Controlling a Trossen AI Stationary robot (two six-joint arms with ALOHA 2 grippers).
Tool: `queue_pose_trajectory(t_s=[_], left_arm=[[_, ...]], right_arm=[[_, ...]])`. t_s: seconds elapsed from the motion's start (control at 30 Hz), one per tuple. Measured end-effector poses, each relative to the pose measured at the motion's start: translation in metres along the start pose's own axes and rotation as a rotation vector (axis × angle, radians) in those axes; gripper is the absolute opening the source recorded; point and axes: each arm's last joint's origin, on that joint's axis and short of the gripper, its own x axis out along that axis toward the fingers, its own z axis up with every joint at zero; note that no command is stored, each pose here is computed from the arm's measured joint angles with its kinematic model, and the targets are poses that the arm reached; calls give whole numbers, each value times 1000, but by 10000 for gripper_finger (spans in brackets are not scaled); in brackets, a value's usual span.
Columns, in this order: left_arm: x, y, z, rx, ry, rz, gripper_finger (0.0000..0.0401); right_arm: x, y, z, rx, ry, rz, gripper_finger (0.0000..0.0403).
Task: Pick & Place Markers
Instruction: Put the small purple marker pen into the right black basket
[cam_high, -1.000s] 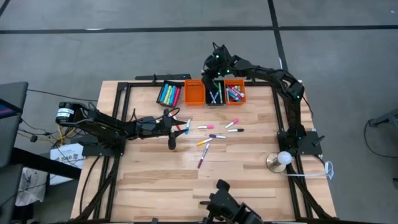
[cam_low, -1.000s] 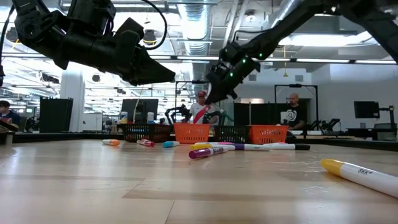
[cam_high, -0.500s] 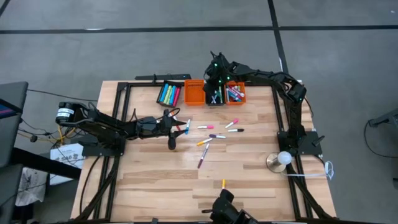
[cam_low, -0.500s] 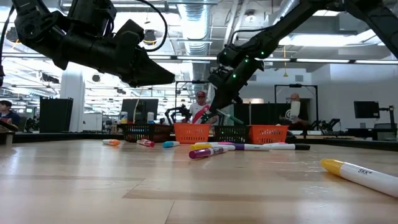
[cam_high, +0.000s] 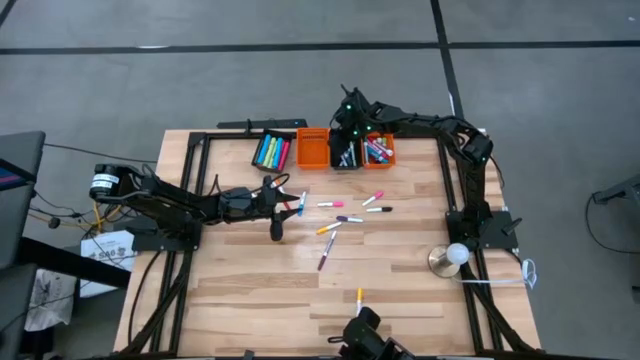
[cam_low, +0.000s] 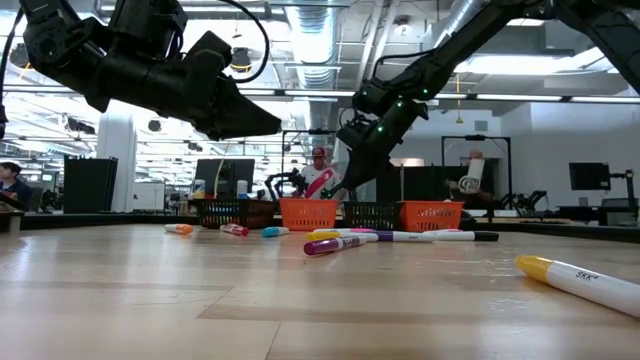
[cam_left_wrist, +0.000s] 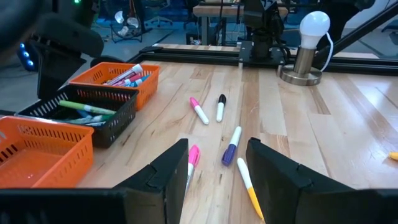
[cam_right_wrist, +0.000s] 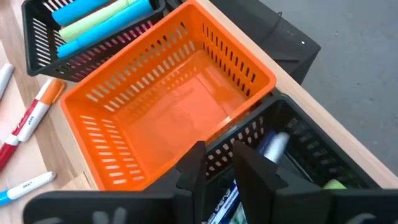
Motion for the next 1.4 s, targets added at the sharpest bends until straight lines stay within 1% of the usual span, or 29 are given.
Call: queue_pose_trajectory(t_s=[0.1,0.2,0.3,0.4,0.5,0.57,0.63,0.77,0.83,0.93,1.03,1.17,1.27,1.4], left_arm=[[0,0,0,-1,0,0,159],[0,0,0,-1,0,0,159],[0,0,0,-1,1,0,159],[0,0,-1,1,8,0,159],[0,0,-2,4,23,0,159],[0,0,-5,9,49,-1,159],[0,0,-7,13,76,-1,159],[-1,0,-13,2,129,-1,159],[-1,0,-15,6,157,0,159],[-2,0,-20,16,200,2,159],[-3,1,-23,23,238,7,159],[-2,5,-25,21,257,24,159],[-1,11,-25,14,259,41,159],[0,17,-25,-3,261,32,159]], right_arm=[[0,0,0,-19,1,2,69],[0,1,-1,-70,15,5,70],[-7,4,0,-97,16,7,70],[-23,11,7,-122,-27,7,70],[-48,25,14,-166,-104,12,70],[-66,37,15,-195,-177,15,70],[-86,49,10,-225,-251,0,70],[-120,72,-13,-293,-406,-24,70],[-131,82,-29,-317,-457,-1,70],[-139,93,-55,-331,-484,43,71],[-137,103,-79,-400,-464,78,71],[-126,116,-105,-586,-393,128,71],[-112,130,-117,-732,-340,239,71],[-94,152,-128,-883,-296,418,71]])
